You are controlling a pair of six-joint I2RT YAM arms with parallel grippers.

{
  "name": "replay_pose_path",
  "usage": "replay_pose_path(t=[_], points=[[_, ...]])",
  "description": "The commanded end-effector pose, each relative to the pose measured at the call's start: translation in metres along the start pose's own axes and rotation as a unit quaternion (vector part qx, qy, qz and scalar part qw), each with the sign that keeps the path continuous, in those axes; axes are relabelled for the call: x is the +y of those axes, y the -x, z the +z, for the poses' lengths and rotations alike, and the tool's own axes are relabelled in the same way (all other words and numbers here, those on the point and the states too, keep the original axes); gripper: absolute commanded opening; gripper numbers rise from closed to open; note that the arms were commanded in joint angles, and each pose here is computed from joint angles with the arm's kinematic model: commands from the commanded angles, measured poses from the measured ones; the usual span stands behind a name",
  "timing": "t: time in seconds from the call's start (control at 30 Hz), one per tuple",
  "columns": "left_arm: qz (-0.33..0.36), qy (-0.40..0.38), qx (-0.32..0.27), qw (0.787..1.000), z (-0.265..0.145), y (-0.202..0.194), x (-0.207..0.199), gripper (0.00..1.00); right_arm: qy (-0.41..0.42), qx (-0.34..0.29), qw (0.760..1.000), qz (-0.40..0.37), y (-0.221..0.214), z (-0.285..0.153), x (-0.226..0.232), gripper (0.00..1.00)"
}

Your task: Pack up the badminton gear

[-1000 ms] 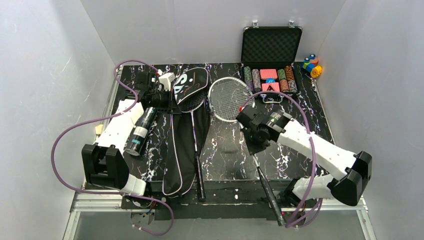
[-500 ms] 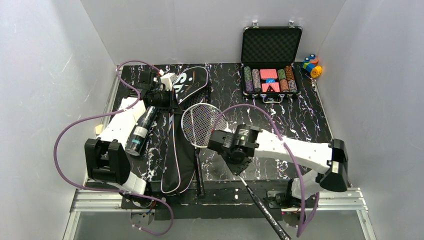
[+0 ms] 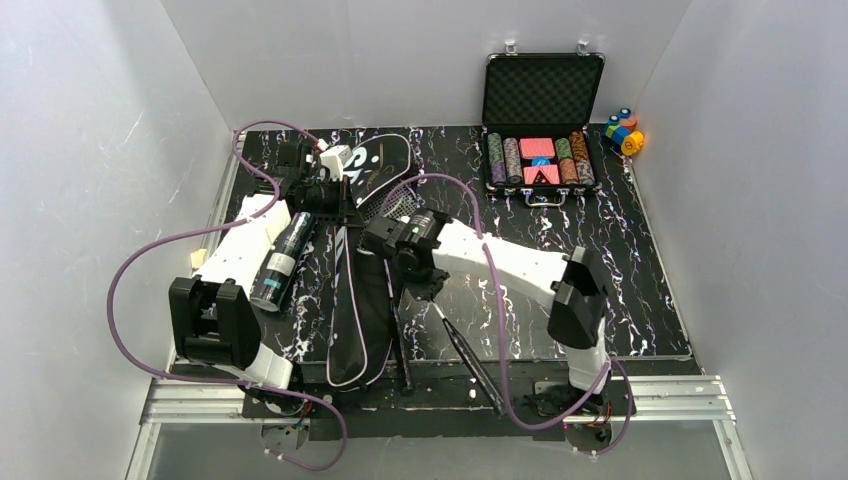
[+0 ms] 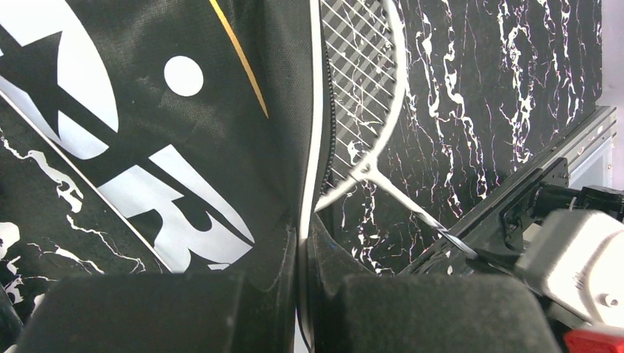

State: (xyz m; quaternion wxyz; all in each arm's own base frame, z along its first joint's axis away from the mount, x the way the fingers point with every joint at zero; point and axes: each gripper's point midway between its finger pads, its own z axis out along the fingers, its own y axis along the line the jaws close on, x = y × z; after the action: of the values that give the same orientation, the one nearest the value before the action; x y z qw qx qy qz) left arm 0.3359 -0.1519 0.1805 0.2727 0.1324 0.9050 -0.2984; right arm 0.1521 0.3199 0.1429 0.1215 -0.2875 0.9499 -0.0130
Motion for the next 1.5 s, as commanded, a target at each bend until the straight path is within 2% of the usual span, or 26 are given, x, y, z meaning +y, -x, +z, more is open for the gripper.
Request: replay_pose_path(t=[0.0, 0.27, 0.5, 0.73, 0.9, 1.2, 1.23, 1.37, 1.47], points=[[0.025, -0.037, -0.036, 0.998, -0.016, 0.020, -0.022, 0.00, -0.014, -0.048, 0.999, -0.006, 0.043, 0.001, -0.003, 0.01], [0.037, -0.056, -0.033, 0.997, -0.016, 0.016, -0.032, 0.00, -0.017, -0.069, 0.997, 0.028, 0.083, 0.019, -0.002, 0.01], [0.036, -0.076, -0.022, 0.996, -0.013, 0.011, -0.038, 0.00, 0.005, -0.112, 0.992, 0.061, 0.121, 0.018, 0.007, 0.01], [0.037, -0.084, -0.016, 0.996, -0.013, 0.009, -0.043, 0.00, 0.028, -0.133, 0.983, 0.127, 0.148, 0.031, 0.000, 0.01], [0.038, -0.090, -0.009, 0.995, -0.012, 0.006, -0.045, 0.00, 0.073, -0.143, 0.976, 0.145, 0.158, 0.047, 0.015, 0.01], [0.045, -0.102, 0.007, 0.994, -0.009, -0.007, -0.048, 0.00, 0.163, -0.118, 0.963, 0.177, 0.152, 0.085, 0.048, 0.01], [0.044, -0.101, 0.009, 0.994, -0.008, -0.008, -0.047, 0.00, 0.172, -0.119, 0.962, 0.178, 0.152, 0.085, 0.050, 0.06], [0.055, -0.098, 0.016, 0.994, -0.004, -0.011, -0.042, 0.00, 0.196, -0.117, 0.956, 0.183, 0.146, 0.085, 0.050, 0.36], [0.053, -0.099, 0.018, 0.994, -0.003, -0.011, -0.041, 0.00, 0.217, -0.111, 0.950, 0.196, 0.142, 0.083, 0.042, 0.49]])
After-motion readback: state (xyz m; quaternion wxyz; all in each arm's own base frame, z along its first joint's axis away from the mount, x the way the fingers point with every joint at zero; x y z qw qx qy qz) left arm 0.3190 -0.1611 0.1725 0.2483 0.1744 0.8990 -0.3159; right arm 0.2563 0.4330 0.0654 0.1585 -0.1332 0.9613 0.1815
